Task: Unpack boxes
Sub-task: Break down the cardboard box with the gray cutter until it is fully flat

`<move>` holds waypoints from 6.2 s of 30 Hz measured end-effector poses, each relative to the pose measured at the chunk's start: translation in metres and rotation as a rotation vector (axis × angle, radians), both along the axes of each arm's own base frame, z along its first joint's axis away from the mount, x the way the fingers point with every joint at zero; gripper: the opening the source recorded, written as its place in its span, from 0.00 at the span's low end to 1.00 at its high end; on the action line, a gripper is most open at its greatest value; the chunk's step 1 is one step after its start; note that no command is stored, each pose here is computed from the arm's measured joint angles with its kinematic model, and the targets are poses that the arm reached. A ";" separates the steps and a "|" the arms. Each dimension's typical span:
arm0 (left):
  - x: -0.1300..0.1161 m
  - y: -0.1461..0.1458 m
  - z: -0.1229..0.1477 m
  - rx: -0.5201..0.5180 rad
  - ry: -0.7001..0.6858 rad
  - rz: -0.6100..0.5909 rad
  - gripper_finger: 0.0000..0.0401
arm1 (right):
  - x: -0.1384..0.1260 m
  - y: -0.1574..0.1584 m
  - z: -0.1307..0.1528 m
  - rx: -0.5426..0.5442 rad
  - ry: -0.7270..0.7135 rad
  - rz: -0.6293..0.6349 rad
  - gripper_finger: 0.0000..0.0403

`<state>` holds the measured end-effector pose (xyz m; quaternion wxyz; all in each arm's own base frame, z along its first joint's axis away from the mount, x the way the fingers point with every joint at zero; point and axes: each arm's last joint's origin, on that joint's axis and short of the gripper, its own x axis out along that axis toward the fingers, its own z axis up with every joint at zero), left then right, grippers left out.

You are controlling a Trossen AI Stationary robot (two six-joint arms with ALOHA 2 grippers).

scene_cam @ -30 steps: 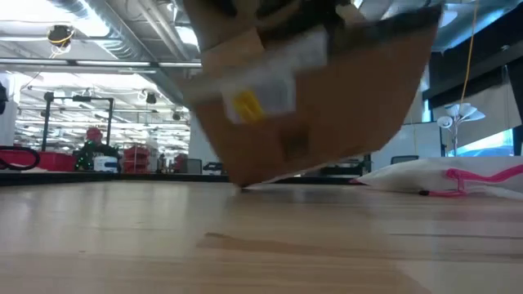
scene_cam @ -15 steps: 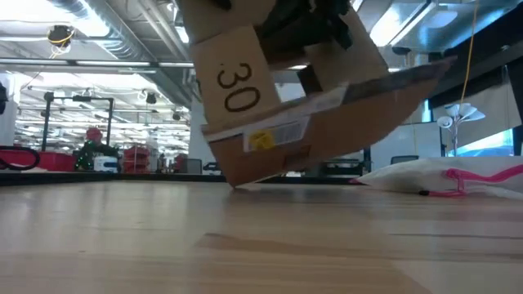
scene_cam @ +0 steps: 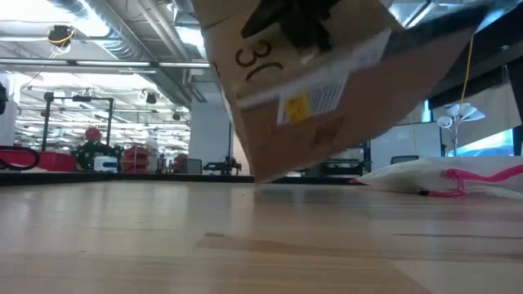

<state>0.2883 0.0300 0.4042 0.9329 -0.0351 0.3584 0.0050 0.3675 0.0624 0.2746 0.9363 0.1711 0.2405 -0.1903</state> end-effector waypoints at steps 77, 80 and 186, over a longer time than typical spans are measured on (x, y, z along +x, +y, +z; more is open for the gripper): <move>-0.080 0.046 0.055 -0.024 -0.356 -0.275 0.29 | -0.062 0.086 0.131 -0.053 0.444 0.620 0.00; -0.070 0.034 0.057 0.103 -0.383 -0.345 0.29 | -0.062 0.087 0.130 -0.053 0.447 0.629 0.00; -0.040 -0.004 0.026 0.519 0.312 -0.460 0.00 | -0.045 0.017 0.072 -0.187 0.883 0.173 0.01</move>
